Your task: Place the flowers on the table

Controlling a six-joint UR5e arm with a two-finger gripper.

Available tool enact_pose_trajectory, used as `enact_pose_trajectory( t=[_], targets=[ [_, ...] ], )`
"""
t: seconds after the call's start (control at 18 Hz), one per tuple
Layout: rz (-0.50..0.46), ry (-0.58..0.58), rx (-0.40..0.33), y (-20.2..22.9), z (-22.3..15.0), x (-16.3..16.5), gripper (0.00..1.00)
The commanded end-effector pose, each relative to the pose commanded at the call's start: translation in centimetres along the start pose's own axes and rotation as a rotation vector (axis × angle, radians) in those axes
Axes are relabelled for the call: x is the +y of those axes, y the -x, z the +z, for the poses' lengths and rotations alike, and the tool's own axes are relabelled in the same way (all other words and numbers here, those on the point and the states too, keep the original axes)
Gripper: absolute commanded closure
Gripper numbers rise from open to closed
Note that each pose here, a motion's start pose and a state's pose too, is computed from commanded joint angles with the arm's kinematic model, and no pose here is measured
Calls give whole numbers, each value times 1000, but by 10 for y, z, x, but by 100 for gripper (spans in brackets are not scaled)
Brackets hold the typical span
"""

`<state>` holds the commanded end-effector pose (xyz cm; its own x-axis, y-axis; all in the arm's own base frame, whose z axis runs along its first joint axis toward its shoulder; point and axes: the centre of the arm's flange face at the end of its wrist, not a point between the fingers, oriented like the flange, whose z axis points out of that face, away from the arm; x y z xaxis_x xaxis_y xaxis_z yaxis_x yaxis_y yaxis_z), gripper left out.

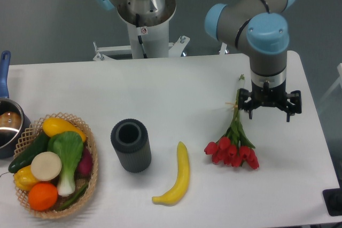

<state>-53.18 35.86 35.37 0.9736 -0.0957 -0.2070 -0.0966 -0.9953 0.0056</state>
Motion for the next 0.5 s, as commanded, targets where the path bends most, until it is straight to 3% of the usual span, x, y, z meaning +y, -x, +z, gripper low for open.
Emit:
enact_pose_trajectory(
  t=[0.33, 0.5],
  targets=[
    [165, -104, 94, 14, -10, 62, 0],
    [180, -114, 103, 15, -13, 74, 0]
  ],
)
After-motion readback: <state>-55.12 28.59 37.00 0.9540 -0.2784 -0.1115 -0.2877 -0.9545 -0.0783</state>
